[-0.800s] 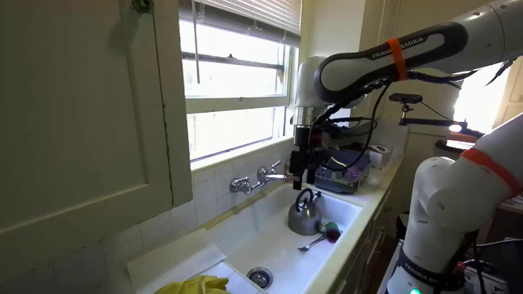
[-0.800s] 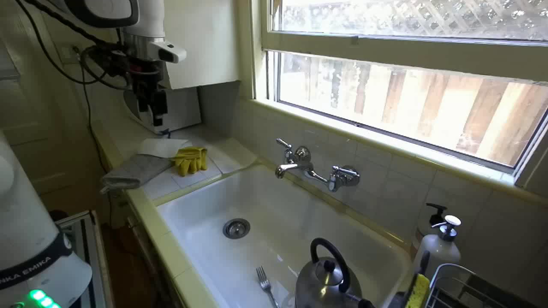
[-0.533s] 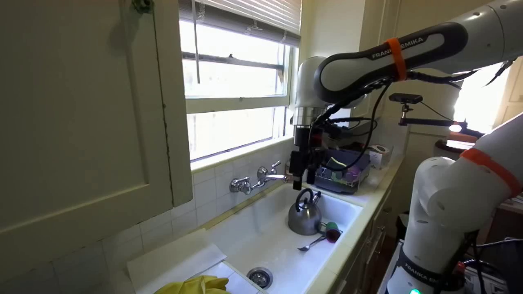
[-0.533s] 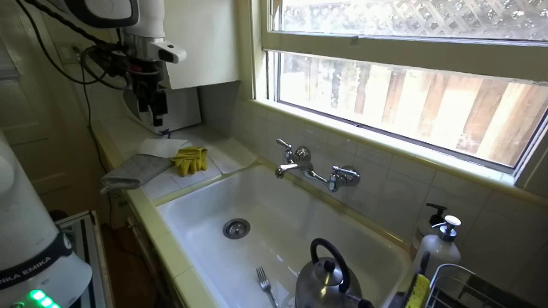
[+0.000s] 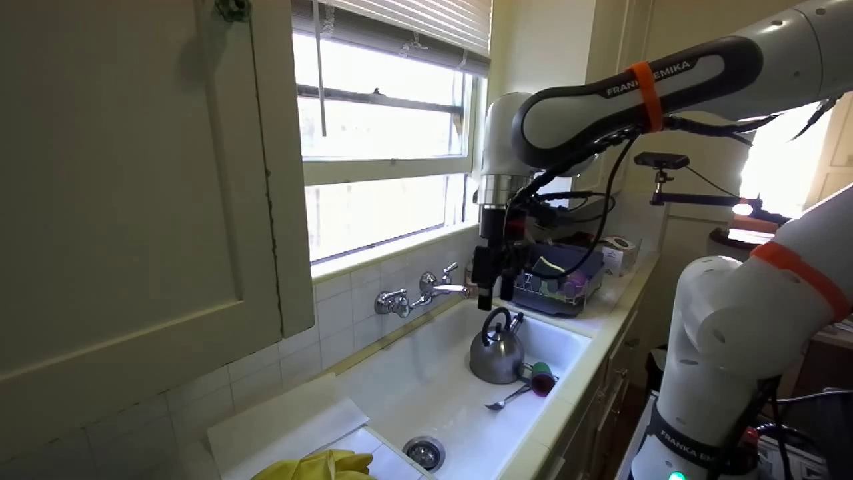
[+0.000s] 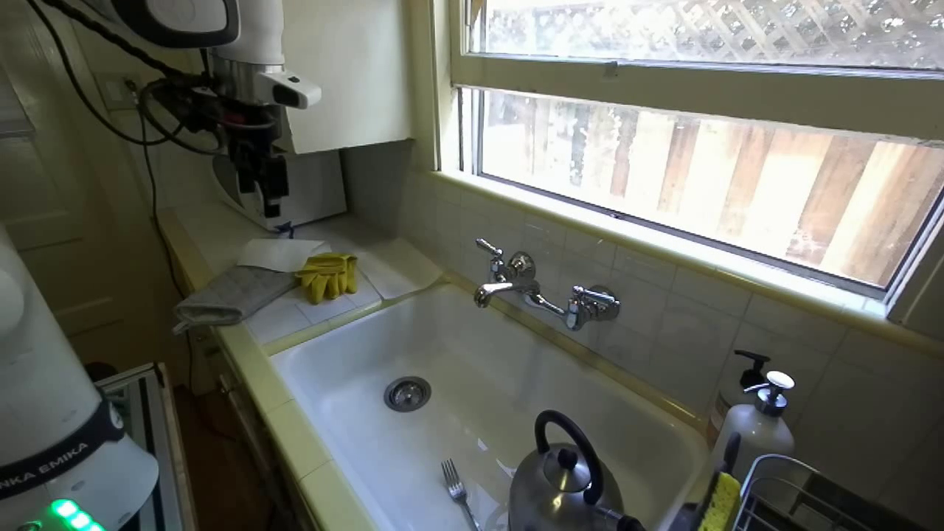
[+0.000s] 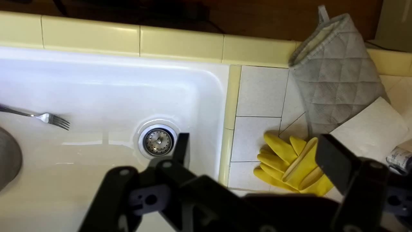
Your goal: Push the faucet head to the left and push the faucet handle on the left to the right
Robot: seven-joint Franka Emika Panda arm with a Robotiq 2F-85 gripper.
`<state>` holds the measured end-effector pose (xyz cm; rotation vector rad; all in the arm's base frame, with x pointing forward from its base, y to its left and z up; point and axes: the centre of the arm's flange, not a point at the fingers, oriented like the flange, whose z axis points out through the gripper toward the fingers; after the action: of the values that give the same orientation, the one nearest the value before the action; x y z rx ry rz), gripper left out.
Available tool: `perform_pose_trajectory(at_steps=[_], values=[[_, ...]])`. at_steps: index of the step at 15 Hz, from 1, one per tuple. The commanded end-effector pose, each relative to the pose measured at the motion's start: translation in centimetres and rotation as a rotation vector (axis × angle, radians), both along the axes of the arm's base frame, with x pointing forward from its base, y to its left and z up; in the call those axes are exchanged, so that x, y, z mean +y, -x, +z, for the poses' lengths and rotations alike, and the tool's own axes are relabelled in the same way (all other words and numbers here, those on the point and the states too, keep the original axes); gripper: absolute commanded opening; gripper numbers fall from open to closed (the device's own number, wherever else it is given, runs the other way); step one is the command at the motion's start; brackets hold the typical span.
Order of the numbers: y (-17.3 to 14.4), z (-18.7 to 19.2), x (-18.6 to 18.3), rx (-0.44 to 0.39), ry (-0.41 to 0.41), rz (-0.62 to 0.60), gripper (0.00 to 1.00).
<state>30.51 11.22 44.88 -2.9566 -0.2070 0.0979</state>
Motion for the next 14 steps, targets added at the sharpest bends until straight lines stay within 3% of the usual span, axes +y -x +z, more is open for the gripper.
perform_pose_trajectory(at_steps=[1, 5, 9, 14], values=[[-2.2, -0.9, -1.9, -0.048, 0.006, -0.182, 1.00], [-5.7, -1.6, -6.3, -0.183, -0.004, -0.354, 1.00], [-9.4, -3.4, -9.2, -0.298, 0.026, -0.335, 1.00], [-13.3, -6.4, -13.4, -0.337, 0.108, -0.315, 1.00]])
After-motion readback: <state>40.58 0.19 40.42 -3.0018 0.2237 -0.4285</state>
